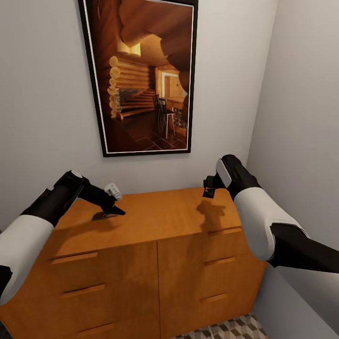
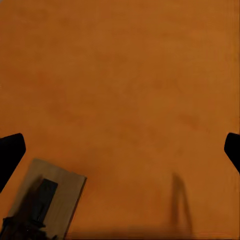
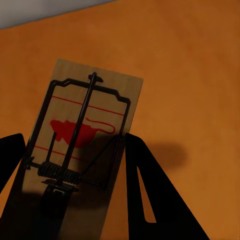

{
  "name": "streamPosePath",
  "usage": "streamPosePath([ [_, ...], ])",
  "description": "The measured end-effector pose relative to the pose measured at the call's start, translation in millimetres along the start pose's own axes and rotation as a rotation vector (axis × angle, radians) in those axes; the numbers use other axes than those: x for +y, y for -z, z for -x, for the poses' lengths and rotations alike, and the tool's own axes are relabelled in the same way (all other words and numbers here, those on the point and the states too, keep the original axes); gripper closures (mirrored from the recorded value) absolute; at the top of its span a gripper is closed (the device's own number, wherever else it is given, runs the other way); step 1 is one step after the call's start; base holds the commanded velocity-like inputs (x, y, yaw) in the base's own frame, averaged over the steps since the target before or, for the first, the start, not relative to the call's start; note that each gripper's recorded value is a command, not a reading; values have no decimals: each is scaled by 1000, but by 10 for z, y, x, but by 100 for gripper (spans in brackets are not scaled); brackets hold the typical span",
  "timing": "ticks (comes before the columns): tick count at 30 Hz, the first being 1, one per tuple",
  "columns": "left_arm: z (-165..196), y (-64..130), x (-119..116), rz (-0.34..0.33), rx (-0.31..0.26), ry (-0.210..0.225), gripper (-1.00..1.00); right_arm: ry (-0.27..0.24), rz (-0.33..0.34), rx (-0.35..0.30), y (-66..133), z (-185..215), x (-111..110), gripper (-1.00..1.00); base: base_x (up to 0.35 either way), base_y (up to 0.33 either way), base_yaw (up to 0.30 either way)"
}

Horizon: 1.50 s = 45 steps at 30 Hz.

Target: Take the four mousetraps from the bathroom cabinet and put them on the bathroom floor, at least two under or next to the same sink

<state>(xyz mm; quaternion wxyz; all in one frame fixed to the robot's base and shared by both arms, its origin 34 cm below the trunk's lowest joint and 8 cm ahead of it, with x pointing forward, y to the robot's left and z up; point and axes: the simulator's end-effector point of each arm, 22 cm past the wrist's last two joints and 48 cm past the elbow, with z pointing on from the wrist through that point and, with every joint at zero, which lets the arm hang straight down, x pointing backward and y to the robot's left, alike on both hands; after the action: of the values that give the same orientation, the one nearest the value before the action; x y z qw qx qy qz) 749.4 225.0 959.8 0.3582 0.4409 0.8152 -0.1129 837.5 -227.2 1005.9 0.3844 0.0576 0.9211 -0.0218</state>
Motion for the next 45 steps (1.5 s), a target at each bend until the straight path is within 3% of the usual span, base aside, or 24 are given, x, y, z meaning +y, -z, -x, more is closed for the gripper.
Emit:
streamPosePath([
  [6,-117,48,67,7,17,14,-100,0,0,0,0,0,1,100,0,0,0],
  [16,-537,196,351,56,76,80,-100,-1,2,0,0,-1,5,100,0,0,0],
  [31,-738,387,533,99,96,101,-100,-1,2,0,0,-1,6,100,0,0,0],
  [45,-729,412,541,101,91,98,-100,0,0,1,-2,-3,3,100,0,0,0],
])
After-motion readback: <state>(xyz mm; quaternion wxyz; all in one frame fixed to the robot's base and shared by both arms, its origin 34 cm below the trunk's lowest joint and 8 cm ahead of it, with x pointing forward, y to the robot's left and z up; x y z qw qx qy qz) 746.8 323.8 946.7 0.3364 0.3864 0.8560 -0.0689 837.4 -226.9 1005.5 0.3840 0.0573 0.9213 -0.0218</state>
